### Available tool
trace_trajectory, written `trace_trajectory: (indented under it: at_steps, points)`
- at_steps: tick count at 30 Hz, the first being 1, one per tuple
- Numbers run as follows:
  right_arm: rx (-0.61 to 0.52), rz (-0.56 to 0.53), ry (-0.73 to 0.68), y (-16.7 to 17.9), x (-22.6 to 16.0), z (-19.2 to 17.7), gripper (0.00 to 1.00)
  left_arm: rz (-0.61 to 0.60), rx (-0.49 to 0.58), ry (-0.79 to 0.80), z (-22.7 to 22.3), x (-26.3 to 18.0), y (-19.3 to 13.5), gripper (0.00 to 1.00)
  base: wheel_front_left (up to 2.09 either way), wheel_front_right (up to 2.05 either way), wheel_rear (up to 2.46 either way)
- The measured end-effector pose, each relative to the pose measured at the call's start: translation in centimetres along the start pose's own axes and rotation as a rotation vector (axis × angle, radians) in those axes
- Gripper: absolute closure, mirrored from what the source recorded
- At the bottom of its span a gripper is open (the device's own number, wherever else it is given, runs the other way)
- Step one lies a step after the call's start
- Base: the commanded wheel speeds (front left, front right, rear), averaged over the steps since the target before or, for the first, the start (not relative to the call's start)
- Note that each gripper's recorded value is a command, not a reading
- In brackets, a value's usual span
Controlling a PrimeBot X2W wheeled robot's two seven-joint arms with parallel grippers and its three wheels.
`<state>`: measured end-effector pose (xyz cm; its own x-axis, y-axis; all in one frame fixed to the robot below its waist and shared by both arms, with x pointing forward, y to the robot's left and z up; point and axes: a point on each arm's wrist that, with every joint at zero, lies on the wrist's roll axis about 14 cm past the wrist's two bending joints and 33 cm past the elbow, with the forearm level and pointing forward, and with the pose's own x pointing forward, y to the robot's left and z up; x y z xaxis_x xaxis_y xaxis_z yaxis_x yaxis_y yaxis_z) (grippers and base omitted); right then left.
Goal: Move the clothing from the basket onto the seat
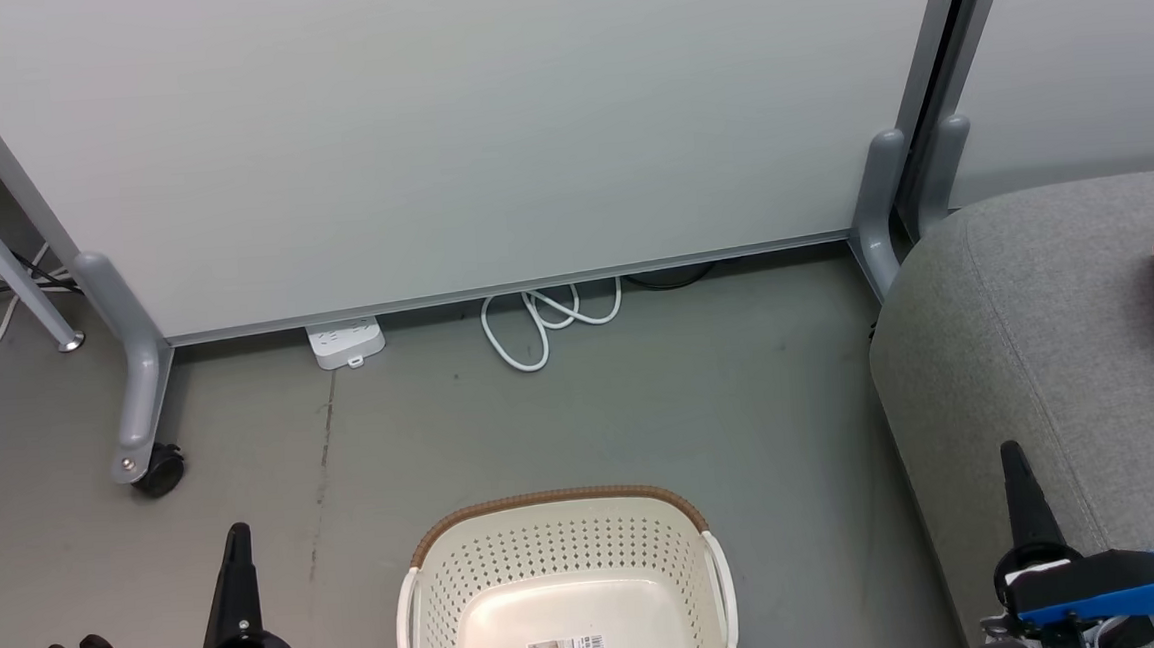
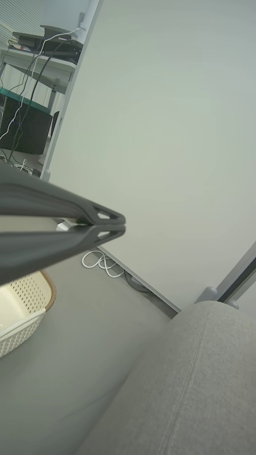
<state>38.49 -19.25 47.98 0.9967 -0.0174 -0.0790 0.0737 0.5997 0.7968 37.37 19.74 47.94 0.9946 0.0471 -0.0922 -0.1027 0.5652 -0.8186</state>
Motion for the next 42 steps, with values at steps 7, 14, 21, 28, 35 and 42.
trace_trajectory:
  at_steps: [7,14,21,28,35,42]
  points:
    - [0.080,0.001,0.001,0.1,0.0,0.2,1.00,0.000,-0.075,0.003,0.1,0.1,0.0,1.00,0.00,0.00,0.00]
    - [0.168,0.003,-0.001,0.2,0.1,0.4,1.00,-0.004,-0.159,0.003,0.4,0.3,-0.2,1.00,0.00,0.00,0.00]
    - [0.238,0.006,0.002,0.2,0.0,0.5,1.00,-0.013,-0.226,0.007,0.4,0.4,-0.3,1.00,0.00,0.00,0.00]
    - [0.305,0.013,0.000,0.4,0.1,0.7,1.00,-0.022,-0.289,0.012,0.5,0.5,-0.6,1.00,0.00,0.00,0.00]
    - [0.367,0.019,0.001,0.5,0.1,0.9,1.00,-0.028,-0.348,0.012,0.7,0.6,-0.7,1.00,0.00,0.00,0.00]
    - [0.426,0.027,0.002,0.7,0.1,1.1,1.00,-0.040,-0.403,0.014,0.9,0.8,-1.0,1.00,0.00,0.00,0.00]
